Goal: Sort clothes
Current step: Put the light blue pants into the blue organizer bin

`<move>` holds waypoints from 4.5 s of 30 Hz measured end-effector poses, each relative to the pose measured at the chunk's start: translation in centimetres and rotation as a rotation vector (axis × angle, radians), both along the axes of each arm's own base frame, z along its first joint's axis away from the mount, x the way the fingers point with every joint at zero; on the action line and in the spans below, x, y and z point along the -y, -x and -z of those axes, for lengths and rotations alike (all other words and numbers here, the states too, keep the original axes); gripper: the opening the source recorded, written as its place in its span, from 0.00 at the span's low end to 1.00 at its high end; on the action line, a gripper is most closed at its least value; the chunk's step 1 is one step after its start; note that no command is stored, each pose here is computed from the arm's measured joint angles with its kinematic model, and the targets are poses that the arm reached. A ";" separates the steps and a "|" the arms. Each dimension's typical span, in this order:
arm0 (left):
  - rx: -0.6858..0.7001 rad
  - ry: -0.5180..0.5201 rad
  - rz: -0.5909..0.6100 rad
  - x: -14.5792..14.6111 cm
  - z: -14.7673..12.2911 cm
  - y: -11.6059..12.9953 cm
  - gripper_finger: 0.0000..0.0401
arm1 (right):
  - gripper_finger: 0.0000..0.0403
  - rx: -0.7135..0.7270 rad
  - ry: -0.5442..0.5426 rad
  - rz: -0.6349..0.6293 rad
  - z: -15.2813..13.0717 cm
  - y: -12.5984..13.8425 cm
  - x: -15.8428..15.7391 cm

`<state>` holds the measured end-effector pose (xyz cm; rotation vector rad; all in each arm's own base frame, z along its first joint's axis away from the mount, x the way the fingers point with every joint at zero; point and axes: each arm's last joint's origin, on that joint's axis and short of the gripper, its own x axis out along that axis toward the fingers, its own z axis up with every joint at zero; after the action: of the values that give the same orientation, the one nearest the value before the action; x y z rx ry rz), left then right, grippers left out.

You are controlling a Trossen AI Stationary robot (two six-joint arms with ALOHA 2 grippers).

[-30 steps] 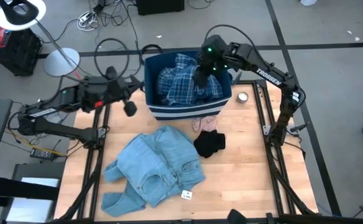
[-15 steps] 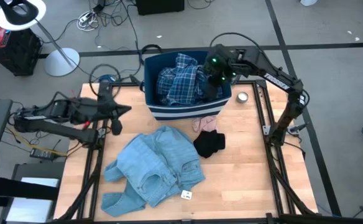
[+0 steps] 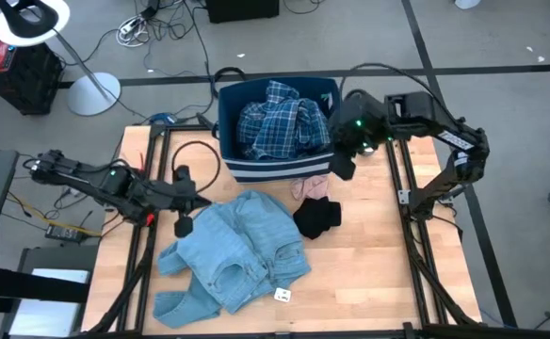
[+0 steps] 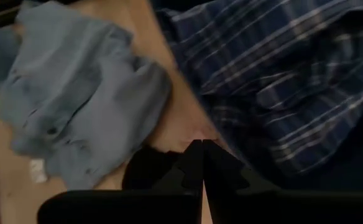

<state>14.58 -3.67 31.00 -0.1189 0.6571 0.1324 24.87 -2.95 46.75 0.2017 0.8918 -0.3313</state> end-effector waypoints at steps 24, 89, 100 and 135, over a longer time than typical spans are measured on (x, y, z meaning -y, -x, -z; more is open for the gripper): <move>-0.005 0.149 0.093 1.5 0.7 -3.0 0.30 | 0.01 -0.070 -0.052 -0.196 16.3 -5.9 -10.0; -0.799 0.054 0.029 10.9 6.2 0.6 0.30 | 0.51 0.203 -0.096 -0.155 25.4 -7.3 -6.0; -0.712 -0.001 0.001 10.7 6.0 0.4 0.30 | 0.51 0.227 -0.098 -0.156 25.2 -7.4 -6.0; -0.595 0.113 -0.162 12.9 4.2 3.1 0.29 | 0.49 0.204 -0.116 -0.135 25.4 -7.3 -6.0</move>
<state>11.50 -16.60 26.77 -0.2465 1.2502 0.2926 32.14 3.05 21.35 0.2760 0.7193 -0.1306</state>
